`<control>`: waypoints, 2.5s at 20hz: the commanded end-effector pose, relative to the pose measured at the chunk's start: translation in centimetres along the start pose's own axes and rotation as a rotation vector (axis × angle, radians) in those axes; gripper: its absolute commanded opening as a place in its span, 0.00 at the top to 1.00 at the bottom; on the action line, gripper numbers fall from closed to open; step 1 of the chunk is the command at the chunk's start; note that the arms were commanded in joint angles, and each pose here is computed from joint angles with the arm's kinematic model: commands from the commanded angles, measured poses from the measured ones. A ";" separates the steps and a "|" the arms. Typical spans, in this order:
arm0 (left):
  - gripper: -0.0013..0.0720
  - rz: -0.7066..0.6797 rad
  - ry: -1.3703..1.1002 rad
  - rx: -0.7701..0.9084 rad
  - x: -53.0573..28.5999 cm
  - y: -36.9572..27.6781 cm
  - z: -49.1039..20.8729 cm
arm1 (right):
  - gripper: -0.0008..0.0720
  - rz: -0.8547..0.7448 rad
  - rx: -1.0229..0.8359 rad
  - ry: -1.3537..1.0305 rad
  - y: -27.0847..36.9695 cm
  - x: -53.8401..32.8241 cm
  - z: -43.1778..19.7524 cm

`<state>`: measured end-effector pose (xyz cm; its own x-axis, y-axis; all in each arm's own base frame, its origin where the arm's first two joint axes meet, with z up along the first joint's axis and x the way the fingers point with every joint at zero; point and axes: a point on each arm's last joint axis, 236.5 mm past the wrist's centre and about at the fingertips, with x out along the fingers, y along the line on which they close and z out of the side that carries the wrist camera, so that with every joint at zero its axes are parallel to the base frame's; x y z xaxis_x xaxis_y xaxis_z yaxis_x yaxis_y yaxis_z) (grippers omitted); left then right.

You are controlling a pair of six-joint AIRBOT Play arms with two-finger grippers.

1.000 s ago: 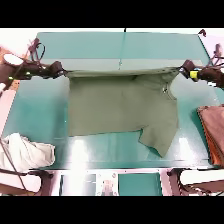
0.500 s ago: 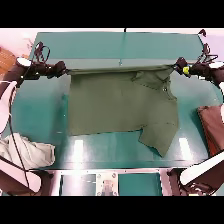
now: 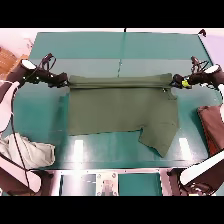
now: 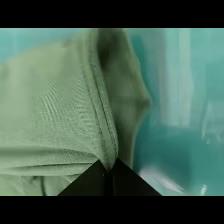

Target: Fold the shirts.

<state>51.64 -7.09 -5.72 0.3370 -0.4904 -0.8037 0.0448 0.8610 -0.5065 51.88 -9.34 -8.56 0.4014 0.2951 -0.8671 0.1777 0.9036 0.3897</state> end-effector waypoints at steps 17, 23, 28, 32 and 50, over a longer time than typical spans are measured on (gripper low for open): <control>0.95 0.081 0.198 0.067 -1.3 -2.6 -3.0 | 0.97 -0.030 -0.057 0.063 1.2 -5.2 -1.0; 0.95 0.111 0.278 0.050 -0.6 -1.4 -5.5 | 0.97 -0.056 -0.059 0.132 0.2 -4.7 -3.2; 0.95 0.114 0.302 0.002 0.9 -0.3 -7.5 | 0.97 -0.062 -0.027 0.197 -0.7 -3.0 -6.0; 0.21 0.026 0.255 -0.051 1.0 -2.7 -6.2 | 0.52 -0.064 0.008 0.195 -0.4 -3.9 -5.4; 0.27 0.158 0.244 -0.221 -10.7 -3.8 -23.2 | 0.42 -0.210 0.591 0.295 -1.6 -16.1 -29.8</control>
<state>29.01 -8.09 -1.02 -0.0177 -0.3965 -0.9179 -0.1420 0.9097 -0.3902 22.64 -8.32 -2.39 0.0778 0.2681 -0.9602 0.6482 0.7182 0.2530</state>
